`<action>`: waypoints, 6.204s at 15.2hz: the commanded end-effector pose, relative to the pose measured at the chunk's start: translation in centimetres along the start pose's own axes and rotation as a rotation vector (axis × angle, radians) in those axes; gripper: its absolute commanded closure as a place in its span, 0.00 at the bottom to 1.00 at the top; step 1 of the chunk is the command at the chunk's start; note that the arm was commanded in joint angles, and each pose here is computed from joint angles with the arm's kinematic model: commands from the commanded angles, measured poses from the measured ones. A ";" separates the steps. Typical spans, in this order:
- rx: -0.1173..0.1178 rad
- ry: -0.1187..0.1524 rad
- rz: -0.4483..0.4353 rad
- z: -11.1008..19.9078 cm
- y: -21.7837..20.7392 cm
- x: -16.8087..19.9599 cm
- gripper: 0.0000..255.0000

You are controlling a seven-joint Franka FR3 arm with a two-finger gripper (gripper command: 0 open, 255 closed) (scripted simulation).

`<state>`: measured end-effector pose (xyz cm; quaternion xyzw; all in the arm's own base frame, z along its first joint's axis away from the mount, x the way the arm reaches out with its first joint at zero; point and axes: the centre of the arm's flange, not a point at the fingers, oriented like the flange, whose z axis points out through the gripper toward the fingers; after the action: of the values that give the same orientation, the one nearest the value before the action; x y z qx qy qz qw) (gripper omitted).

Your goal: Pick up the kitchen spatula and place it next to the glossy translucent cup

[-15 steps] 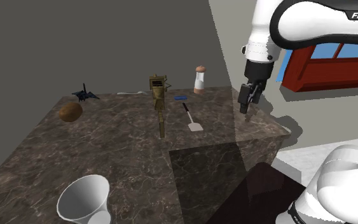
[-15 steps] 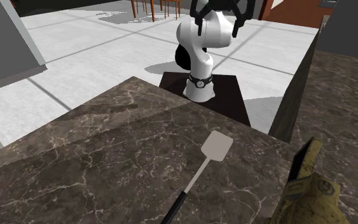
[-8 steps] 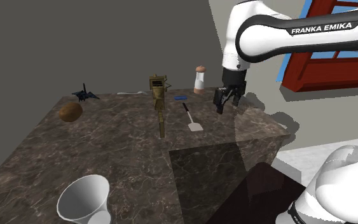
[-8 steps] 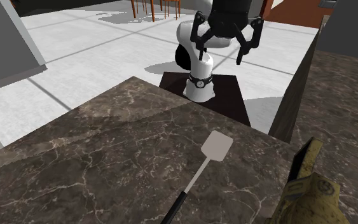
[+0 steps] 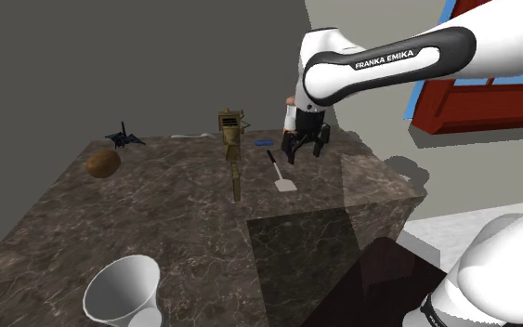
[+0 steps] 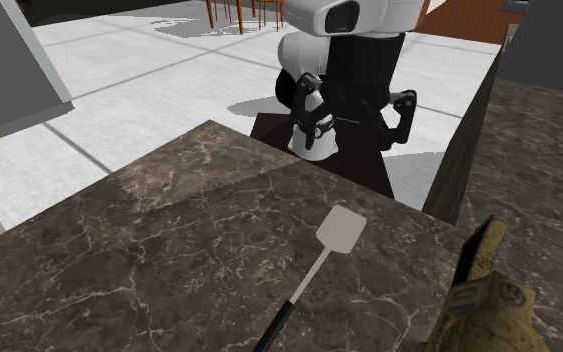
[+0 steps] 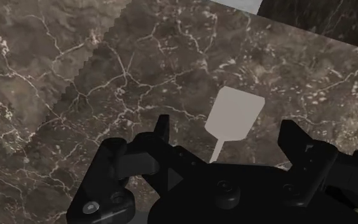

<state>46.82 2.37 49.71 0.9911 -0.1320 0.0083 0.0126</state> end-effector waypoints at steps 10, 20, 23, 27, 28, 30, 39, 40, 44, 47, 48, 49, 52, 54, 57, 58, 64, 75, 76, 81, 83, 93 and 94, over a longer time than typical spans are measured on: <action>0.011 0.040 0.244 6.6 -0.3 12.4 0.00; 0.012 0.043 0.267 11.1 -0.2 13.8 0.00; 0.012 0.043 0.267 11.1 -0.2 13.8 0.00; 0.012 0.043 0.267 11.1 -0.2 13.8 0.00; 0.012 0.043 0.267 11.1 -0.2 13.8 1.00; 0.012 0.043 0.267 11.1 -0.2 13.8 1.00; 0.012 0.043 0.267 10.1 -0.2 13.8 1.00; 0.012 0.043 0.267 9.5 -0.2 13.8 1.00; 0.012 0.043 0.267 7.4 -0.1 13.9 1.00; 0.012 0.043 0.267 5.8 -0.1 13.9 1.00; 0.012 0.043 0.267 5.3 -0.1 13.9 1.00; 0.012 0.043 0.267 4.8 -0.1 13.9 1.00; 0.012 0.043 0.267 3.2 -0.1 13.9 1.00; 0.012 0.043 0.267 2.2 0.0 14.0 1.00; 0.012 0.043 0.267 0.6 0.0 14.0 1.00; 0.012 0.043 0.267 0.0 0.0 14.0 1.00; 0.012 0.043 0.267 -3.1 0.1 14.1 1.00; 0.012 0.043 0.267 -8.9 0.2 14.2 1.00; 0.012 0.043 0.267 -9.4 0.2 14.2 1.00; 0.012 0.043 0.267 -9.6 -3.7 8.9 1.00; 0.012 0.043 0.267 -9.7 -5.2 6.8 1.00; 0.012 0.043 0.267 -10.1 -13.1 -3.9 1.00; 0.012 0.043 0.267 -10.1 -13.9 -4.9 1.00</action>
<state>46.64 16.58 59.54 0.9646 -0.2614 0.0322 0.0084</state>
